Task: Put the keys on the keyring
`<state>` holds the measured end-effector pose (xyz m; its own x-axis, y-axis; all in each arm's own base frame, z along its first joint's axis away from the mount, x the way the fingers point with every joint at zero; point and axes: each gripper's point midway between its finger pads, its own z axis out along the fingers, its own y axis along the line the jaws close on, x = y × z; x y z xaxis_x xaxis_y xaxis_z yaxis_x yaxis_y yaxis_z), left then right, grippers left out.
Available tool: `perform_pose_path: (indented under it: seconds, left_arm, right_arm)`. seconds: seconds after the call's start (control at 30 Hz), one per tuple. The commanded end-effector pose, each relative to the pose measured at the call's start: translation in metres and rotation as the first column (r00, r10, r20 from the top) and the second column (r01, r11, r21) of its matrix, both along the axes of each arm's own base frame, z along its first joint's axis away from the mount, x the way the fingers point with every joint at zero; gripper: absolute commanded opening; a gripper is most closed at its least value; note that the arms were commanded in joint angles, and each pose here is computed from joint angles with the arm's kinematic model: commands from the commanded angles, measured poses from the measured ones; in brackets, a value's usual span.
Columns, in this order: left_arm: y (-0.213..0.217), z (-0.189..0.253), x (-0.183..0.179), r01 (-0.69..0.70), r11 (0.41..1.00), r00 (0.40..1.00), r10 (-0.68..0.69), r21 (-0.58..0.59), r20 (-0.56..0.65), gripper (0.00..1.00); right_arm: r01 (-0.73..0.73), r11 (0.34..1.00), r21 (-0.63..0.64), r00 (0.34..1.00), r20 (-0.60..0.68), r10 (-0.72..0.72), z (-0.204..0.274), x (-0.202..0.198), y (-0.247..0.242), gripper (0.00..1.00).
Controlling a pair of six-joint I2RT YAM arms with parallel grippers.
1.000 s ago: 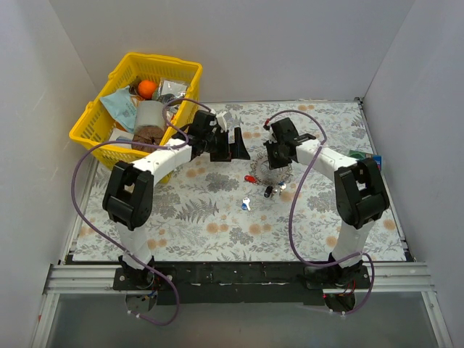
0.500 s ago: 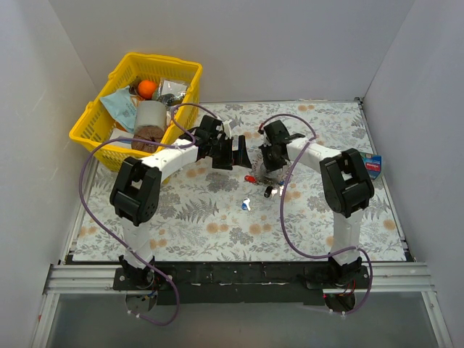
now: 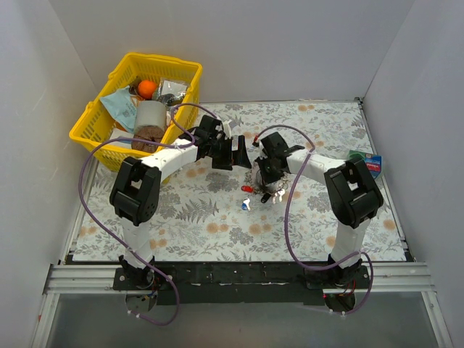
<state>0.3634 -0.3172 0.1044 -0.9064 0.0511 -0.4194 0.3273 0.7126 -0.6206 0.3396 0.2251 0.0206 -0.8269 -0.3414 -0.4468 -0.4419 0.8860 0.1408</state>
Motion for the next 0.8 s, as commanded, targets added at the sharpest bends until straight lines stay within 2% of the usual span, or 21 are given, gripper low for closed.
perform_pose_path:
  seconds: [0.0, 0.17, 0.23, 0.37, 0.47, 0.57, 0.6, 0.63, 0.7, 0.77]
  left_arm:
    - [-0.004, 0.029, 0.0, 0.025, 0.999, 0.998, -0.024, -0.033, 0.052, 0.98]
    - [-0.006, 0.028, 0.003, 0.02, 0.999, 0.999, -0.019, -0.029, 0.049, 0.98]
    - [-0.007, 0.029, 0.004, 0.022, 0.999, 0.998, -0.02, -0.029, 0.052, 0.98]
    - [-0.008, 0.037, 0.008, 0.018, 0.999, 0.998, -0.015, -0.039, 0.069, 0.98]
    - [-0.01, 0.044, 0.008, 0.02, 0.998, 0.997, -0.016, -0.052, 0.074, 0.98]
    - [-0.011, 0.053, 0.009, 0.022, 0.997, 0.996, -0.016, -0.072, 0.085, 0.98]
    - [-0.013, 0.058, 0.01, 0.023, 0.996, 0.995, -0.015, -0.083, 0.098, 0.98]
    - [-0.013, 0.059, 0.012, 0.005, 0.996, 0.995, 0.003, -0.084, 0.1, 0.98]
    - [-0.011, 0.068, 0.017, -0.026, 0.994, 0.992, 0.038, -0.105, 0.12, 0.98]
    - [-0.008, 0.081, 0.021, -0.071, 0.987, 0.988, 0.089, -0.146, 0.123, 0.98]
  right_arm:
    - [-0.06, 0.998, -0.01, 0.991, -0.118, 0.058, -0.013, -0.046, -0.006, 0.01]
    - [-0.023, 0.999, -0.038, 0.999, -0.04, 0.022, 0.007, -0.028, -0.009, 0.02]
    - [0.024, 0.998, -0.06, 0.999, 0.044, -0.022, 0.029, -0.004, -0.011, 0.02]
    - [0.048, 0.999, -0.003, 0.989, 0.14, -0.047, 0.071, 0.027, -0.004, 0.06]
    - [0.06, 0.991, 0.118, 0.982, 0.173, -0.08, 0.1, 0.043, -0.002, 0.15]
    - [0.071, 0.961, 0.267, 0.977, 0.177, -0.122, 0.12, 0.053, -0.011, 0.28]
    - [0.041, 0.939, 0.341, 0.978, 0.178, -0.107, 0.133, 0.05, -0.008, 0.36]
    - [0.063, 0.914, 0.401, 0.97, 0.191, -0.151, 0.141, 0.061, -0.018, 0.41]
    - [0.064, 0.871, 0.488, 0.976, 0.152, -0.157, 0.143, 0.056, -0.03, 0.52]
    - [0.04, 0.854, 0.519, 0.976, 0.165, -0.145, 0.145, 0.054, -0.032, 0.62]
